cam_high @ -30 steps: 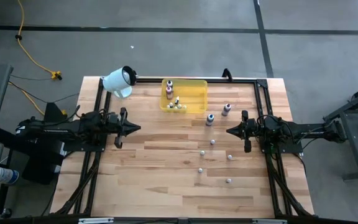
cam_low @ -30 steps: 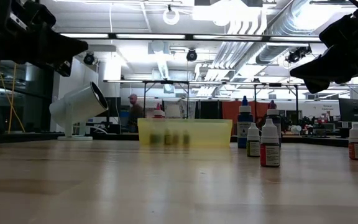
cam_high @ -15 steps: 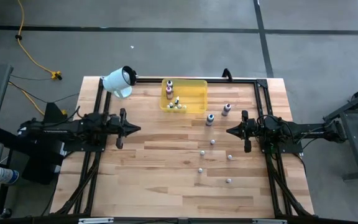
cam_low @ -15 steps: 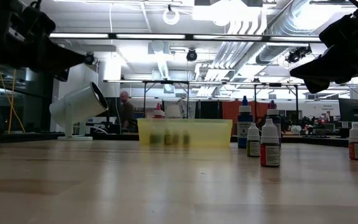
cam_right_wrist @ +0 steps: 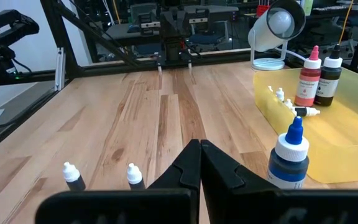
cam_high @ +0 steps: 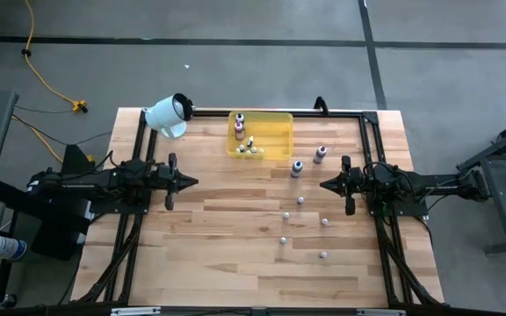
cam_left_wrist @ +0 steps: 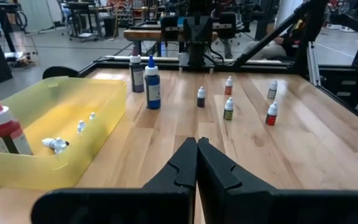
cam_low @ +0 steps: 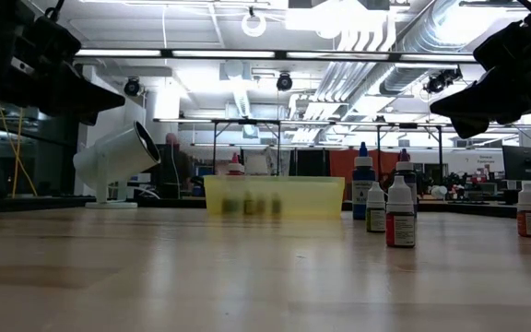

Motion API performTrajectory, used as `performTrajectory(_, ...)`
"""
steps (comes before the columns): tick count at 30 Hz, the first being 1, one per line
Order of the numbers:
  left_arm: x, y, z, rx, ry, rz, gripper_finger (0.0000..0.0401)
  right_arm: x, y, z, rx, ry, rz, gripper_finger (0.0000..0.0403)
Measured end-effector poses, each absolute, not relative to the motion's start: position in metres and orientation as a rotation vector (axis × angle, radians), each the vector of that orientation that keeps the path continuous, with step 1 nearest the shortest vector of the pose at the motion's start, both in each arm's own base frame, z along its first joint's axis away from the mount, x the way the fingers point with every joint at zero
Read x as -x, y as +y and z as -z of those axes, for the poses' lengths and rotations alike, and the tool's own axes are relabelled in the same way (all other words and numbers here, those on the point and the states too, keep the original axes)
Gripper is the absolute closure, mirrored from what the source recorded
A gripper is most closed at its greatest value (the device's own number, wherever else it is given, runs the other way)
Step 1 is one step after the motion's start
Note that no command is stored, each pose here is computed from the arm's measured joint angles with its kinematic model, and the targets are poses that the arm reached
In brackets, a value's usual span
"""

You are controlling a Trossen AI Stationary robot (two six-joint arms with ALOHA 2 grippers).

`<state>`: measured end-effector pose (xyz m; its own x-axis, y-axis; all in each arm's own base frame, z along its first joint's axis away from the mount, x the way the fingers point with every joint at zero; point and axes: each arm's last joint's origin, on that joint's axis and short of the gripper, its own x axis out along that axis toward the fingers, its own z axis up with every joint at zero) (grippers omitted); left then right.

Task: Pick & Place food coloring
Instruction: Put the large blue food coloring bottle into the yellow container

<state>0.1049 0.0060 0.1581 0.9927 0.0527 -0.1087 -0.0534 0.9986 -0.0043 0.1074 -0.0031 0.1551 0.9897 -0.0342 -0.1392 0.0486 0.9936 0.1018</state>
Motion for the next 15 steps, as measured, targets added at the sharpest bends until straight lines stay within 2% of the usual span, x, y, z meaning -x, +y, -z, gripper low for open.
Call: performTrajectory(15, -0.105, 0.0059, -0.1578, 0.008, 0.112, -0.05, 0.0401, -0.1074, -0.003, -0.1551, -0.105, 0.138, 0.041, 0.0402)
